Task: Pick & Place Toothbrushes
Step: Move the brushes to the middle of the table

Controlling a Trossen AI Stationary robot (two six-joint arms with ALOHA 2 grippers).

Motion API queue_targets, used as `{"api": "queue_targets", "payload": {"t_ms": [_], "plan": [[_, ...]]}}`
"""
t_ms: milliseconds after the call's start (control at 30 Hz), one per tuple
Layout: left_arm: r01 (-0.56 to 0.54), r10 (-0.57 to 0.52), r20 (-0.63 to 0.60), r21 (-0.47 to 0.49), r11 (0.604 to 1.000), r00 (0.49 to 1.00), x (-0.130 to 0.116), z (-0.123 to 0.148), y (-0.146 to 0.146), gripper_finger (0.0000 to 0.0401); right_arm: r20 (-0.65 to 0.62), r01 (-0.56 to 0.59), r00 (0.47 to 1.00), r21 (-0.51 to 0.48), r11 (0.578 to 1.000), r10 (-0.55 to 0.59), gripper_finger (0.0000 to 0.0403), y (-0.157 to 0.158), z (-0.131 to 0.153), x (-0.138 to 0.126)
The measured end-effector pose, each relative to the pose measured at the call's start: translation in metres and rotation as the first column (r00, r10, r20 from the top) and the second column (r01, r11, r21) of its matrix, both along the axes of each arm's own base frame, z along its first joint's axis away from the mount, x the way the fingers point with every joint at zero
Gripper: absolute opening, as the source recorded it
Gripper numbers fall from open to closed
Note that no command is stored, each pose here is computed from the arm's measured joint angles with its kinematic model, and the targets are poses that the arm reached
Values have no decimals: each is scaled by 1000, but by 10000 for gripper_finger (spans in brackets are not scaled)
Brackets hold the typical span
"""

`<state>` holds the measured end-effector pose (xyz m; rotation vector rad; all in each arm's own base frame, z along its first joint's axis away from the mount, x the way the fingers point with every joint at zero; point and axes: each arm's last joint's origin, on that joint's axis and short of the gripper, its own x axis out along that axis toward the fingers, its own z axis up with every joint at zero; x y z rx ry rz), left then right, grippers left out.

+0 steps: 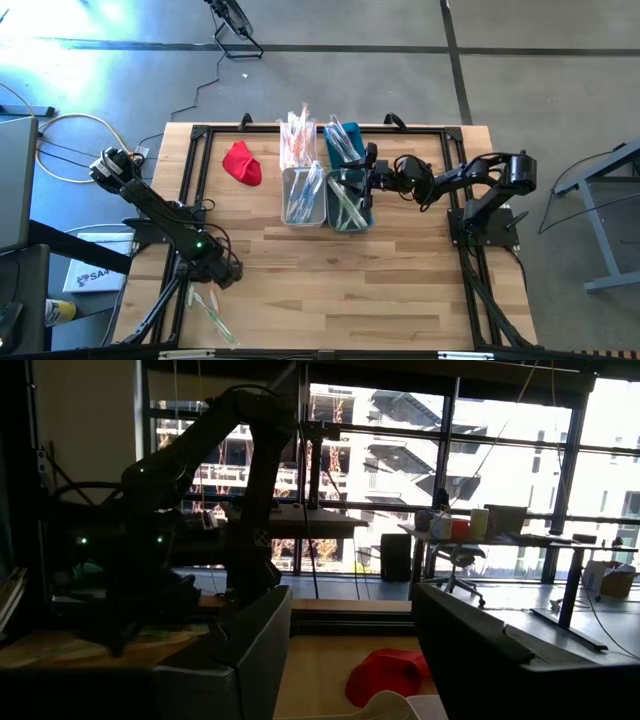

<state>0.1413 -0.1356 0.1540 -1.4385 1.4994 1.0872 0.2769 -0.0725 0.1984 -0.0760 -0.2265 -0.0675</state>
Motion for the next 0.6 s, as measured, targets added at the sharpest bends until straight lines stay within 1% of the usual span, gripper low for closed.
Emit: {"api": "queue_targets", "payload": {"t_ms": [167, 400, 500, 600], "plan": [[-1, 2, 26, -30, 1000, 1000, 3, 1, -3, 184, 0, 0, 1000, 0, 1000, 0, 204, 0, 0, 0], [-2, 3, 28, -23, 1000, 1000, 3, 1, -2, 184, 0, 0, 1000, 0, 1000, 0, 204, 0, 0, 0], [5, -7, 81, 23, 1000, 997, 4, 0, -1, 184, 0, 0, 1000, 0, 1000, 0, 204, 0, 0, 0], [31, -57, 198, 129, 991, 979, 8, 0, 1, 184, 0, 0, 1000, 0, 1000, 0, 203, 0, 0, 0]]}}
